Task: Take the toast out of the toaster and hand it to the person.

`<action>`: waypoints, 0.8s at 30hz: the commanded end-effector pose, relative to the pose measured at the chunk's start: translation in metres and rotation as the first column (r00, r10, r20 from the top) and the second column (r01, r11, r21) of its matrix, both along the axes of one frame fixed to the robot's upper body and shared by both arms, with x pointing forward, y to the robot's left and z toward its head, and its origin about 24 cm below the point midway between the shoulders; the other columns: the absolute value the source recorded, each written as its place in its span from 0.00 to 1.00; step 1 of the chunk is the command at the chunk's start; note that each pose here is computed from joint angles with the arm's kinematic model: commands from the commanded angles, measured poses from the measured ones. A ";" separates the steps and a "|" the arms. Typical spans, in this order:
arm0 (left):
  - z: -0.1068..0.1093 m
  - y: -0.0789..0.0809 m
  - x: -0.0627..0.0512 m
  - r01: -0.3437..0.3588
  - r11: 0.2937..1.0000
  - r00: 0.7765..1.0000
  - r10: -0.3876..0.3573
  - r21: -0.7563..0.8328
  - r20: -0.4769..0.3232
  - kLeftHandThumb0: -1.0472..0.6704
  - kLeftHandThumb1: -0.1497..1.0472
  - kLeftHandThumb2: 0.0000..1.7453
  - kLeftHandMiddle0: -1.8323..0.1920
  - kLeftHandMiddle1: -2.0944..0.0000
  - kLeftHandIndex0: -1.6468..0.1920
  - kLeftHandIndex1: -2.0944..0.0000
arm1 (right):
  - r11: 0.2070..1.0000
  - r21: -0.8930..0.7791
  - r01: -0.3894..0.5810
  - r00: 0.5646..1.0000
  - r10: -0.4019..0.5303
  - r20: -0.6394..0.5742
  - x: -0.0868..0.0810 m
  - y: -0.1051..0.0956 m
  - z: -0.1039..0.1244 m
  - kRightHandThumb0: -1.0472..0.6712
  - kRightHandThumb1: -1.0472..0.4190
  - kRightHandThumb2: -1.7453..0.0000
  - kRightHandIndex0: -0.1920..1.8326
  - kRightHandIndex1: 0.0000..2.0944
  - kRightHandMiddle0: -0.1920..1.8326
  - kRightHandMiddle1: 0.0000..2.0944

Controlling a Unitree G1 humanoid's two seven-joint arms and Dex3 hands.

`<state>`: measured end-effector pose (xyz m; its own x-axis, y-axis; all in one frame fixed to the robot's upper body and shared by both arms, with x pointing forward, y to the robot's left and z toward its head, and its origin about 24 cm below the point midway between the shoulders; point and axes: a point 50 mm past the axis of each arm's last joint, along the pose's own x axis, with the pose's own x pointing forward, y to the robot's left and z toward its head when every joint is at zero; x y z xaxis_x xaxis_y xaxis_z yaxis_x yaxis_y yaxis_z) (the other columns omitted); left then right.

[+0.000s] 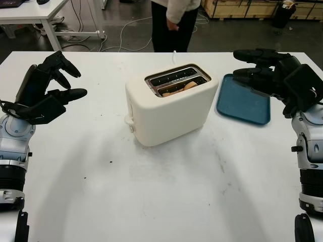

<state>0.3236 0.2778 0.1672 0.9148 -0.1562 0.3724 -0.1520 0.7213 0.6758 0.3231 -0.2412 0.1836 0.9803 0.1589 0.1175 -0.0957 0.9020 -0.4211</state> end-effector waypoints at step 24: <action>0.003 -0.002 0.002 0.015 1.000 1.000 -0.014 -0.021 0.023 0.00 0.89 0.07 0.66 0.22 0.70 0.26 | 0.999 0.040 0.017 0.999 -0.018 0.036 -0.005 0.003 0.006 0.39 0.17 1.00 0.37 0.24 0.46 0.00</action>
